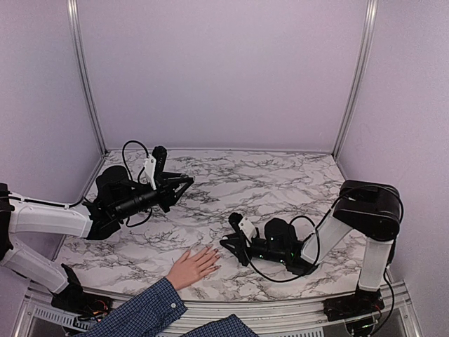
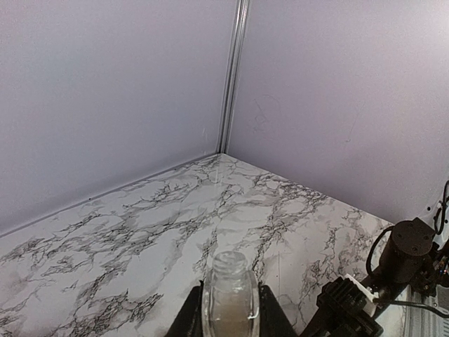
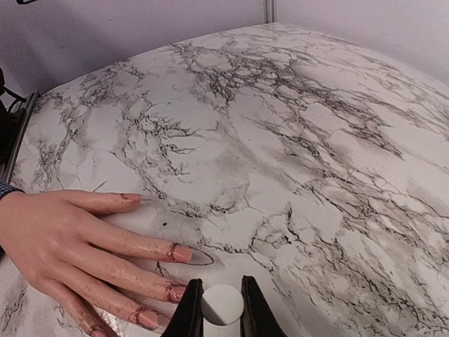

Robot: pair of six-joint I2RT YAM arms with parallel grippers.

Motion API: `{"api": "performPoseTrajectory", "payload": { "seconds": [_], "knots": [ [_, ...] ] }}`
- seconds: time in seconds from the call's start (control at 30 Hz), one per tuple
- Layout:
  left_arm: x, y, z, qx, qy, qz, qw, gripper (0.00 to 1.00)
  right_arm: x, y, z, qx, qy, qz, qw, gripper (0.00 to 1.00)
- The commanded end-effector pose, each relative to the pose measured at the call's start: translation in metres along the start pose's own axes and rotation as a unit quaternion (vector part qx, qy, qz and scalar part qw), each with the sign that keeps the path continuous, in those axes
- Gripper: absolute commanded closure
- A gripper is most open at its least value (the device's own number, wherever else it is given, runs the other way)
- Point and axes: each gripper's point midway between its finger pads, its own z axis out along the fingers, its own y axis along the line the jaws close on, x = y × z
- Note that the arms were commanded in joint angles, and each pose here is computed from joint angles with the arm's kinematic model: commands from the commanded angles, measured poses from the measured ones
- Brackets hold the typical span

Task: Paint the nails
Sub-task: Paint the hand on the nail.

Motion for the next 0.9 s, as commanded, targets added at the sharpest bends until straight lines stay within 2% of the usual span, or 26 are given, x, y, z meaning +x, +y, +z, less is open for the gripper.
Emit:
{"api": "performPoseTrajectory", "payload": {
  "seconds": [0.0,0.23,0.43,0.87],
  "knots": [
    [-0.014,0.001,-0.003,-0.002,-0.027,0.008,1.000,1.00,-0.016,-0.009,0.000,0.015,-0.019,0.005,1.000,1.00],
    [-0.014,0.001,-0.003,-0.002,-0.027,0.008,1.000,1.00,-0.028,-0.005,-0.009,0.002,-0.041,0.000,0.999,1.00],
    [-0.014,0.001,-0.003,-0.002,-0.027,0.008,1.000,1.00,-0.034,0.013,-0.012,-0.044,-0.058,-0.003,0.997,1.00],
    [-0.015,0.001,-0.003,-0.001,-0.027,0.008,1.000,1.00,-0.026,0.028,-0.001,-0.074,-0.042,-0.004,0.996,1.00]
  ]
}}
